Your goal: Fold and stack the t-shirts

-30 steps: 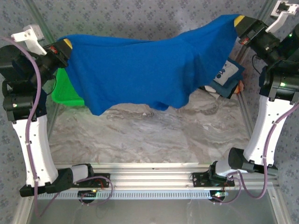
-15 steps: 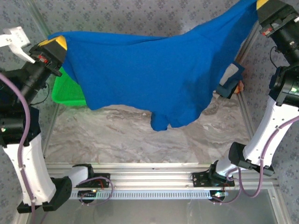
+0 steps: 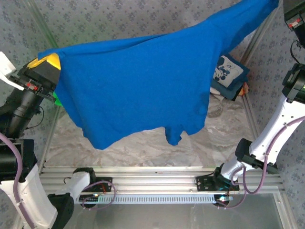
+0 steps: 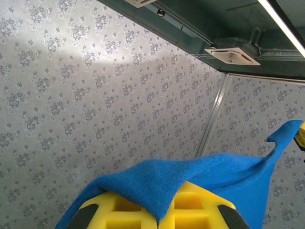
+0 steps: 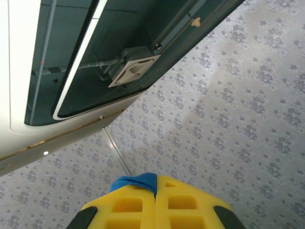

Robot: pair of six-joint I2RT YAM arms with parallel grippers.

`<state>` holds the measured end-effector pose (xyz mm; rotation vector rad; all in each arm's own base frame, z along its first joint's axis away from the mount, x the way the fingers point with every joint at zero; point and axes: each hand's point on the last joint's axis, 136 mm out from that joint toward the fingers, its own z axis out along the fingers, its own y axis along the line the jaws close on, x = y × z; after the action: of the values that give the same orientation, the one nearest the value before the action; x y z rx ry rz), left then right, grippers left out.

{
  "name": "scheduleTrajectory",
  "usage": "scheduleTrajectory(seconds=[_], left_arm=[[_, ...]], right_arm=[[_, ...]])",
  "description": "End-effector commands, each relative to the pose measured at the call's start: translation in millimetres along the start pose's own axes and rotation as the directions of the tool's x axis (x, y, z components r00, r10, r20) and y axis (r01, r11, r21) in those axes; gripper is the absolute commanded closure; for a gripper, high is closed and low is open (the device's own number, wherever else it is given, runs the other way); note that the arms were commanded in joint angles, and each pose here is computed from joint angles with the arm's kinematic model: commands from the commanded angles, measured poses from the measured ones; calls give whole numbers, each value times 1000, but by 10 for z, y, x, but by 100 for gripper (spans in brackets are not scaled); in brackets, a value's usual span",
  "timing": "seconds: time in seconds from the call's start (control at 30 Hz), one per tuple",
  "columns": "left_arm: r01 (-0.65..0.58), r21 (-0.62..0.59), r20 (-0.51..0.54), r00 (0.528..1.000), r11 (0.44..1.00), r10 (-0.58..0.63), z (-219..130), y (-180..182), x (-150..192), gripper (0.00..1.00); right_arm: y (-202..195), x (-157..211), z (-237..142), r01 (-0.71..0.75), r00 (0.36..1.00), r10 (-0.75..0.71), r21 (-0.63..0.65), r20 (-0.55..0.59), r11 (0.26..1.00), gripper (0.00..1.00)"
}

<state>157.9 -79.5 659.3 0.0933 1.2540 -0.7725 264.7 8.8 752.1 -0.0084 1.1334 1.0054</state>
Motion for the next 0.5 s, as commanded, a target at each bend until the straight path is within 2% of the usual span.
scheduleTrajectory(seconds=[0.0,0.2,0.33,0.47], left_arm=[[60,-43,-25,998,997,-61,27,146,133,100],[136,-181,-85,985,974,-153,105,671,638,100],[184,-269,-141,963,945,-228,137,1034,1085,100],[223,-387,-195,928,895,-316,88,1384,1540,100]], right_arm=[[303,-48,-55,21,1000,-20,-64,12,998,100],[-21,252,122,-81,991,76,-42,-111,996,100],[-323,854,367,-178,943,169,-3,-287,984,100],[-784,1500,471,-244,869,275,127,-410,961,100]])
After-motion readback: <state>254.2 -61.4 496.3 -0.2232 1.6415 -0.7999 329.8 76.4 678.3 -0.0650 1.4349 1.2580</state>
